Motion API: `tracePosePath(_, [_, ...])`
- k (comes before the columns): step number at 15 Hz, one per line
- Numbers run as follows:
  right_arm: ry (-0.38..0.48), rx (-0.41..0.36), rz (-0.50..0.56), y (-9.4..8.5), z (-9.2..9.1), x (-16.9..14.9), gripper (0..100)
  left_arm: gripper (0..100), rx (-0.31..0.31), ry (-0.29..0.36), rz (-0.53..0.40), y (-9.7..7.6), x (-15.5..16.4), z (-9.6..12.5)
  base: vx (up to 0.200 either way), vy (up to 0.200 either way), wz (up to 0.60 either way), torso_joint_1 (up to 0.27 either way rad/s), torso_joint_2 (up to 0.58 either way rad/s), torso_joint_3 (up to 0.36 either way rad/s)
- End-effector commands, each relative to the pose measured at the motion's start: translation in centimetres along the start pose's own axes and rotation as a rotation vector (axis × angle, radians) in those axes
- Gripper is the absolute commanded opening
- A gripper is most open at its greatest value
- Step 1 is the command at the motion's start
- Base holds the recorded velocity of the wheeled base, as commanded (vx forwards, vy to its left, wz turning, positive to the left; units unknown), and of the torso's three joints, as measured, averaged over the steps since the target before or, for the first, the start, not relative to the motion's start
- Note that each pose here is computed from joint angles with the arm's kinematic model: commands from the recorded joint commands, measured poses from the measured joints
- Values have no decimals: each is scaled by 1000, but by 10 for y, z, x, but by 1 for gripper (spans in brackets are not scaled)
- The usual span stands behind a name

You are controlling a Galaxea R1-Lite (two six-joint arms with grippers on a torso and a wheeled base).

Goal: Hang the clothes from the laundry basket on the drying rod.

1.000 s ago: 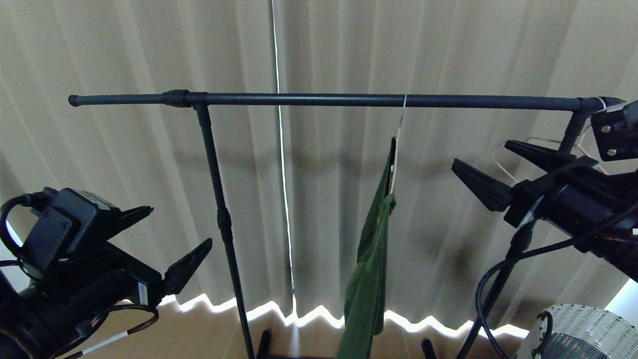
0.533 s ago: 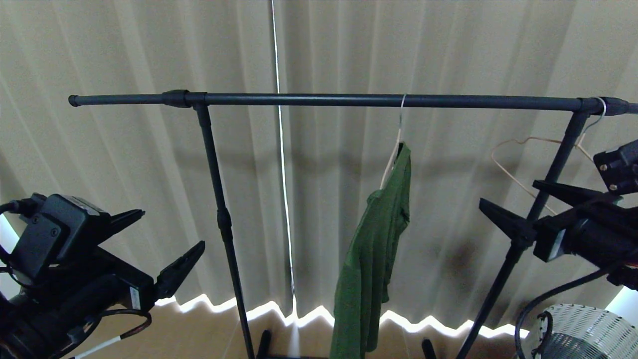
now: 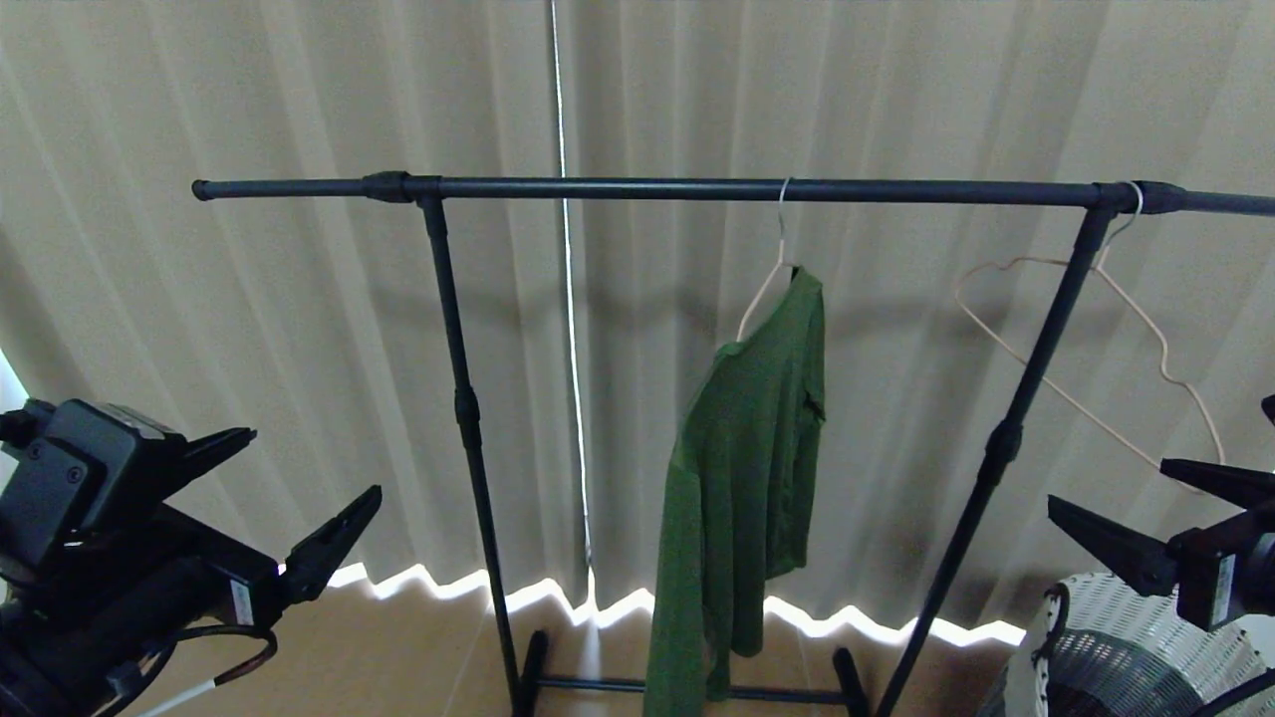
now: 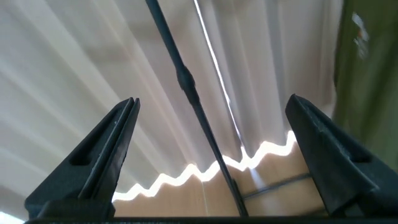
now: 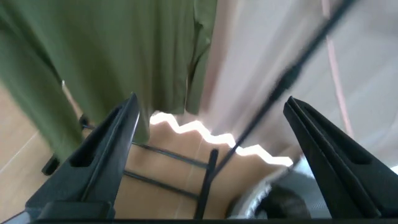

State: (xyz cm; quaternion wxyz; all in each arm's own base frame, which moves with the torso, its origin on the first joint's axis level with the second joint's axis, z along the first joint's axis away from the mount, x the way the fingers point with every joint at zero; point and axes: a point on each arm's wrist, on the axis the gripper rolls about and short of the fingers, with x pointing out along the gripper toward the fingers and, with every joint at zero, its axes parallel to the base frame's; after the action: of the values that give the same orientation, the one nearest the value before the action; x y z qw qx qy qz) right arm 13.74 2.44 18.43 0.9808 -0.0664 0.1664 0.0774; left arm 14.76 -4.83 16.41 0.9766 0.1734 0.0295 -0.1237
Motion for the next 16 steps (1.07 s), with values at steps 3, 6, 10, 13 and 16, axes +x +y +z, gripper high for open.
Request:
tracePosePath(3, [8, 9, -33, -3, -9, -5, 100, 100, -17, 9, -3, -1, -5, -4, -200, 0, 0, 1, 4, 2])
tracePosePath(6, [-14, 24, -82, -8, -12, -7, 100, 100, -23, 47, -5, -2, -13, -17, 0, 0, 0, 0, 0, 0])
tracePosePath(10, [29, -34, -138, -12, -41, -11, 100, 100, -120, 78, 48, 5, -16, -24, 0, 0, 0, 0, 0, 0])
tracePosePath(13, [27, -63, -197, -20, -41, -10, 100, 100, -123, 73, 48, 6, -8, -18, 0, 0, 0, 0, 0, 0])
tracePosePath(16, [31, -78, -198, -20, -41, -10, 100, 100, -125, 77, 50, 6, -7, -19, 0, 0, 0, 0, 0, 0])
